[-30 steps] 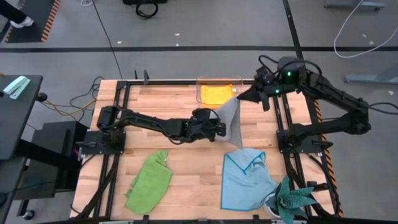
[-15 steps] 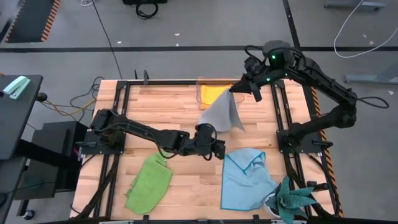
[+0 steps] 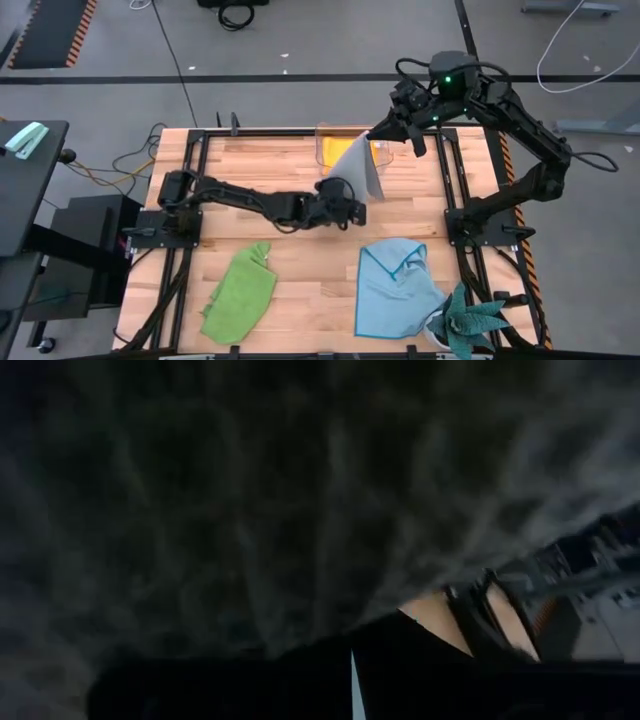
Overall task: Fold microfiber towels
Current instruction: Fold the gray microfiber cloth
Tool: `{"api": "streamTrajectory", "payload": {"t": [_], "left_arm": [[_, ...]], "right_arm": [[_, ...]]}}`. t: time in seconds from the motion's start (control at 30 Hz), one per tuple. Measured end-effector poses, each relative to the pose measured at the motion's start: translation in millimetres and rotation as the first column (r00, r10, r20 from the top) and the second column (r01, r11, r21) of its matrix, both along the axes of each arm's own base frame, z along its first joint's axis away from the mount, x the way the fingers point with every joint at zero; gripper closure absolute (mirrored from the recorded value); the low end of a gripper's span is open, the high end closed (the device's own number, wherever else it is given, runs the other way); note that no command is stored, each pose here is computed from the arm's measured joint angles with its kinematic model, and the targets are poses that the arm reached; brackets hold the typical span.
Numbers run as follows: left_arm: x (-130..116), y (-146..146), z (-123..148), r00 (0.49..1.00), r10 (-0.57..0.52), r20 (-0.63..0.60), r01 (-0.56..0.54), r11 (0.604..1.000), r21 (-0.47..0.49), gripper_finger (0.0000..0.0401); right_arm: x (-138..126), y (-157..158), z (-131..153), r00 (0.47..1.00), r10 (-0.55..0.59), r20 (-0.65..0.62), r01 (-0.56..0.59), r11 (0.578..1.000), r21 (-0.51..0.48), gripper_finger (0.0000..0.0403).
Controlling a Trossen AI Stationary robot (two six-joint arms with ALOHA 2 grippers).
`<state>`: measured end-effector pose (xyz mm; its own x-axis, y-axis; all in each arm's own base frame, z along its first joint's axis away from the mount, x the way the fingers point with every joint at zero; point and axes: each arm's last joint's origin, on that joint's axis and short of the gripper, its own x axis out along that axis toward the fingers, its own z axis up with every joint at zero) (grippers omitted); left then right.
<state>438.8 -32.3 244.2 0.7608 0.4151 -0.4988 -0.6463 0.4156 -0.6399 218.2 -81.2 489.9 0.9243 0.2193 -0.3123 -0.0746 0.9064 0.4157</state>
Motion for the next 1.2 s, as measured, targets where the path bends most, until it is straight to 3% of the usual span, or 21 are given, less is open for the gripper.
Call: {"api": "streamTrajectory", "payload": {"t": [0.2, 0.37, 0.6, 0.93, 1.2], "left_arm": [[-1.4, 15.9, 3.6, 0.997, 0.077, -0.005, -0.076, 0.995, 0.066, 0.0389], [-1.5, 21.3, 3.5, 0.997, 0.079, -0.02, -0.077, 0.993, 0.087, 0.0384], [-5.3, 23.4, 9.3, 0.991, 0.135, -0.021, -0.131, 0.98, 0.148, 0.0391], [-18.5, 42.0, 38.4, 0.981, 0.195, 0.012, -0.193, 0.957, 0.218, 0.0394], [-35.9, 47.0, 69.9, 0.978, 0.206, 0.029, -0.206, 0.931, 0.303, 0.0393]], "right_arm": [[-3.3, 1.6, -1.5, 0.999, 0.0, -0.032, 0.001, 1.0, 0.016, 0.0403], [-7.2, 3.2, -5.2, 0.997, 0.0, -0.078, 0.002, 1.0, 0.027, 0.0403], [-16.1, 7.2, -16.1, 0.98, 0.023, -0.198, -0.017, 0.999, 0.031, 0.0403], [-15.0, 34.2, -22.3, 0.951, 0.15, -0.27, -0.152, 0.988, 0.013, 0.0403], [-12.2, 51.6, -26.9, 0.934, 0.086, -0.346, -0.138, 0.982, -0.13, 0.0403]]}}
